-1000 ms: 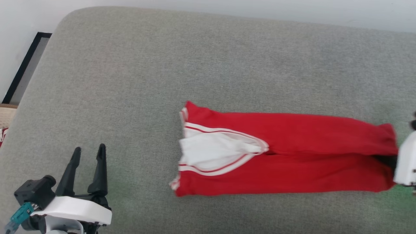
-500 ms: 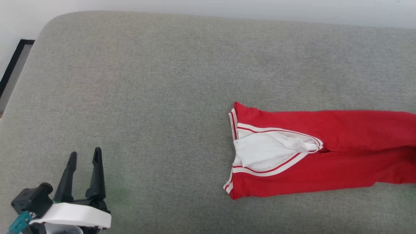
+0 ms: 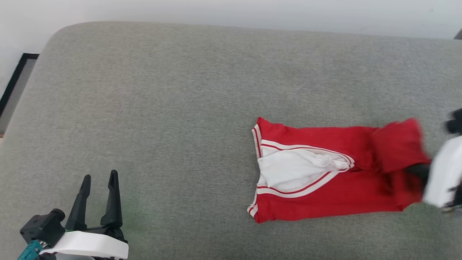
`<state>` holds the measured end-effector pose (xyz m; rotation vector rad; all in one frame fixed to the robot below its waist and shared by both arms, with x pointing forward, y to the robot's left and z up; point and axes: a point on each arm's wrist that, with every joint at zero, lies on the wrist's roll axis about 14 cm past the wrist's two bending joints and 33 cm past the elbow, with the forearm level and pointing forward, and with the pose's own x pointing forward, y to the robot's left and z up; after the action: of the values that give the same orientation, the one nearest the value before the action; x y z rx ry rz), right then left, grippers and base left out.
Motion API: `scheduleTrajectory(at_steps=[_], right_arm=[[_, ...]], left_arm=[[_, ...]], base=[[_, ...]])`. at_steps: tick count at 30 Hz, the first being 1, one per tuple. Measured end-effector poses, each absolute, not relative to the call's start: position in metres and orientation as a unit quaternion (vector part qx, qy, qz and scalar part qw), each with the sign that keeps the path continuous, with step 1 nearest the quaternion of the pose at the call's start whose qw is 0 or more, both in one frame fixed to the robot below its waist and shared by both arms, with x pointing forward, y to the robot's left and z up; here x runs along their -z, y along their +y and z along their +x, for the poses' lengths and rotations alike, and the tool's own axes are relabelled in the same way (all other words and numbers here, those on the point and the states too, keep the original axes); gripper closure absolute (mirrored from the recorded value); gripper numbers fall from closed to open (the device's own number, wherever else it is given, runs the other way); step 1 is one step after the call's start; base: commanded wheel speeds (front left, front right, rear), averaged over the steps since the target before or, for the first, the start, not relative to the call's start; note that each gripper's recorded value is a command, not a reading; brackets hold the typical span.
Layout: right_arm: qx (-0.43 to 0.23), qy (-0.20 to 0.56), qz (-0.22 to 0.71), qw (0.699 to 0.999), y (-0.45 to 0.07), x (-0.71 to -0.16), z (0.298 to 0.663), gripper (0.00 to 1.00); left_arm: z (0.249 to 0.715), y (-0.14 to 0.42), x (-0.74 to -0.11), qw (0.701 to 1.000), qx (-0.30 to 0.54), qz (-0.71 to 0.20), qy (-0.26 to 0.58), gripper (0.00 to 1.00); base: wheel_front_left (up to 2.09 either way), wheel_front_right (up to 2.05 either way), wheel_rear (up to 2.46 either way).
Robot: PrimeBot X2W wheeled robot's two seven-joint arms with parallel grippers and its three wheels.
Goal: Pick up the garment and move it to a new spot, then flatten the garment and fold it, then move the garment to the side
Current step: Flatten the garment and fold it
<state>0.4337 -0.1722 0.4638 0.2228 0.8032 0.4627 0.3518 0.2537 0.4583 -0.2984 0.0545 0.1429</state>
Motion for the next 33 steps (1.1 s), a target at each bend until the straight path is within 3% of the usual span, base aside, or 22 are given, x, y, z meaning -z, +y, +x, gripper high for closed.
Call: scheduleTrajectory(at_steps=[8,17,19,20,27,33], right_arm=[[-0.345,0.397,0.099,0.845,-0.072,-0.461,0.42,1.0],[-0.411,0.435,0.067,0.798,-0.009,-0.438,0.405,0.98],[-0.412,0.436,0.065,0.798,-0.006,-0.437,0.406,0.53],[-0.411,0.431,0.063,0.801,-0.006,-0.438,0.408,0.0],[-0.389,0.377,0.071,0.837,-0.023,-0.464,0.426,0.0],[-0.335,0.307,0.086,0.887,-0.068,-0.497,0.447,0.0]], left_arm=[[0.34,0.254,-0.459,0.985,-0.078,-0.152,0.027,0.0],[0.321,0.268,-0.465,0.982,-0.108,-0.156,0.017,0.0],[0.319,0.27,-0.466,0.981,-0.111,-0.156,0.014,0.0],[0.318,0.271,-0.466,0.981,-0.112,-0.156,0.013,0.0],[0.32,0.271,-0.468,0.981,-0.109,-0.161,0.008,0.0],[0.33,0.265,-0.472,0.982,-0.091,-0.163,0.002,0.0]], base=[[0.0,0.0,0.0],[0.0,0.0,0.0],[0.0,0.0,0.0],[0.0,0.0,0.0],[0.0,0.0,0.0],[0.0,0.0,0.0]])
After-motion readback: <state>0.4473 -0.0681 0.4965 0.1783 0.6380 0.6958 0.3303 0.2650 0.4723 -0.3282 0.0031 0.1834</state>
